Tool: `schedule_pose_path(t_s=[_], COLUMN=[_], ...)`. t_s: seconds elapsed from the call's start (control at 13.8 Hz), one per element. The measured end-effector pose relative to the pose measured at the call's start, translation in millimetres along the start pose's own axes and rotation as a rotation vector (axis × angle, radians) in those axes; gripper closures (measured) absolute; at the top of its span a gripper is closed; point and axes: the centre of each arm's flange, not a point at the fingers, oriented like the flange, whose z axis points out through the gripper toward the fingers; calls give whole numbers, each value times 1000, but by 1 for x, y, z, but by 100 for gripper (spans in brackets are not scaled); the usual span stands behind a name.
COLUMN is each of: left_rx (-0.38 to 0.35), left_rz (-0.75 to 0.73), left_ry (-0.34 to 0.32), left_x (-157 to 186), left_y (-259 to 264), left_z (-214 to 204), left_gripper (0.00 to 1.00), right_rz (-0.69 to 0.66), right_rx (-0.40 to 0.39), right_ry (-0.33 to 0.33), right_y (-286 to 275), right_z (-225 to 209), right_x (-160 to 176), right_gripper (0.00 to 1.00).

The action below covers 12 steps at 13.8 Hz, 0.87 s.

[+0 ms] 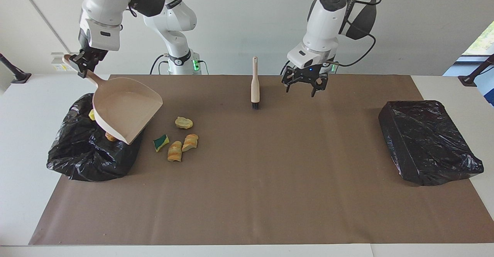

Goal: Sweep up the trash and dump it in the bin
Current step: 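Lift the emptied dustpan back from the bin with the right gripper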

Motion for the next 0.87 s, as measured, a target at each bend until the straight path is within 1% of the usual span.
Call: schedule_pose_path(t_s=[0.15, 0.29, 0.44, 0.73, 0.87], left_rx=[6, 35, 51, 58, 56], left_rz=[12, 13, 34, 49, 57], left_ry=[10, 43, 52, 32, 4], left_x=[16, 28, 28, 17, 12], left_y=[-36, -72, -102, -134, -140], left_z=[-34, -69, -96, -147, -161], left_gripper=[0, 0, 0, 0, 0], right_rz=[93, 180, 285, 526, 669], right_rx=[42, 78, 143, 273, 349], right_ry=[55, 99, 140, 172, 190], right_y=[-8, -22, -41, -68, -85], right_z=[0, -6, -10, -16, -13], right_x=[32, 79, 129, 215, 272], right_gripper=[69, 69, 69, 69, 69])
